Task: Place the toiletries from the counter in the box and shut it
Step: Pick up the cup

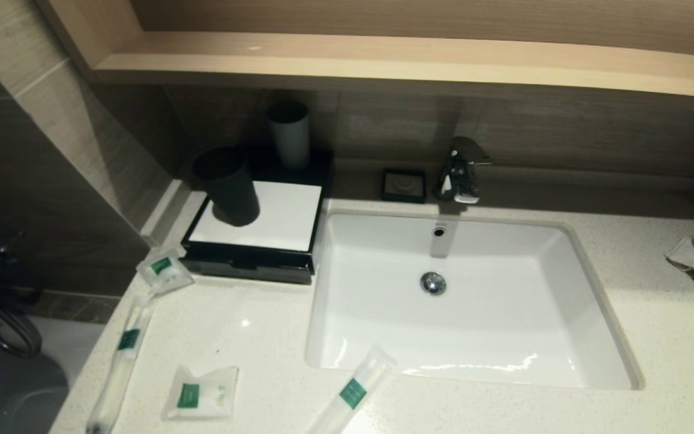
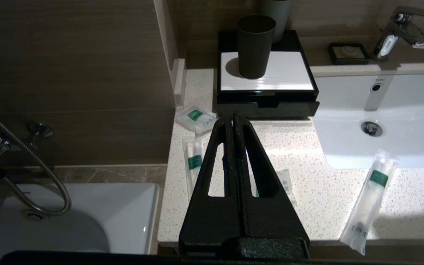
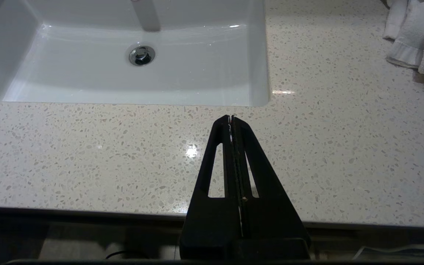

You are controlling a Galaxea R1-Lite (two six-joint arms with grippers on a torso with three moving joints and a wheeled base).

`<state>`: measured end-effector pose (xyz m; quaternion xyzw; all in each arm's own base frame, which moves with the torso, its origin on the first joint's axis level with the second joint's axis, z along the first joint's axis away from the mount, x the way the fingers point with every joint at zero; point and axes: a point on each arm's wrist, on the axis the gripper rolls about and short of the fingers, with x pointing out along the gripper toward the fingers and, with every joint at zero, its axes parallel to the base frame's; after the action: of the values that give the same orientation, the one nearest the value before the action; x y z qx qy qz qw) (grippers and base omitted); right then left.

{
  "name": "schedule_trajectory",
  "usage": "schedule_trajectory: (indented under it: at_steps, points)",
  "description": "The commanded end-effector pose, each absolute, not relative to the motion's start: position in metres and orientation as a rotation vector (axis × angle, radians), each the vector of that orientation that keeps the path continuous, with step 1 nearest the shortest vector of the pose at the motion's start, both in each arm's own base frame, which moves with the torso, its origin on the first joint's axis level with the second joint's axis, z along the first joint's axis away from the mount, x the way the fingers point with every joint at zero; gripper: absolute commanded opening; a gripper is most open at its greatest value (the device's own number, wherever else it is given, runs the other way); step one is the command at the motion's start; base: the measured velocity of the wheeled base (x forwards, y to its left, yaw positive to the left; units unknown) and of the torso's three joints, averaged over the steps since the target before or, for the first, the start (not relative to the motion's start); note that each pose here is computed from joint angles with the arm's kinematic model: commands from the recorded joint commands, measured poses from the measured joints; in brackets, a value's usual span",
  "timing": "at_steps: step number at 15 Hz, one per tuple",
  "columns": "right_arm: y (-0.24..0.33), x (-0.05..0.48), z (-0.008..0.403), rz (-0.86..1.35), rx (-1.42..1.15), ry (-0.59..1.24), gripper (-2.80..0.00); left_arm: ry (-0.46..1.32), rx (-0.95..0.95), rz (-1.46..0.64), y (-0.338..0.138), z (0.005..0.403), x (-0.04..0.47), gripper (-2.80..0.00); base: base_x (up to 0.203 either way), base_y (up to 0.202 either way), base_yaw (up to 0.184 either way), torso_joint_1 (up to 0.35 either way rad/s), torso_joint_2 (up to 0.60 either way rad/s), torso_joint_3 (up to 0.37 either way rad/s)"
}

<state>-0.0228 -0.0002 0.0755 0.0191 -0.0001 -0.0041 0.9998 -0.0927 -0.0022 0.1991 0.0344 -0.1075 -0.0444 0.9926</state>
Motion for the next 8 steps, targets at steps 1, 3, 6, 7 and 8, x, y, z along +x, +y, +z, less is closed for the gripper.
schedule_trajectory:
  at_steps: [1,3,6,7,8]
  points:
    - [0.0,-0.023,0.075,-0.009,0.038,0.0,-2.8,-0.125,0.063,-0.092,-0.002,0.223,-0.066,-2.8,0.0,0.0,0.0,0.0,0.0,0.0]
    - [0.0,-0.023,0.076,-0.008,0.038,0.001,-2.8,-0.124,0.06,-0.086,-0.002,0.249,-0.039,-2.8,0.0,0.0,0.0,0.0,0.0,0.0]
    - [0.0,-0.023,0.076,-0.008,0.038,0.001,-2.8,-0.082,0.062,-0.088,-0.002,0.271,-0.005,-2.8,0.0,0.0,0.0,0.0,0.0,0.0]
    - [0.0,-0.023,0.076,-0.008,0.038,0.001,-2.8,-0.058,0.062,-0.089,-0.002,0.274,0.005,-2.8,0.0,0.0,0.0,0.0,0.0,0.0]
    - [0.0,-0.023,0.075,-0.008,0.038,0.0,-2.8,-0.03,0.067,-0.091,-0.002,0.275,0.015,-2.8,0.0,0.0,0.0,0.0,0.0,0.0]
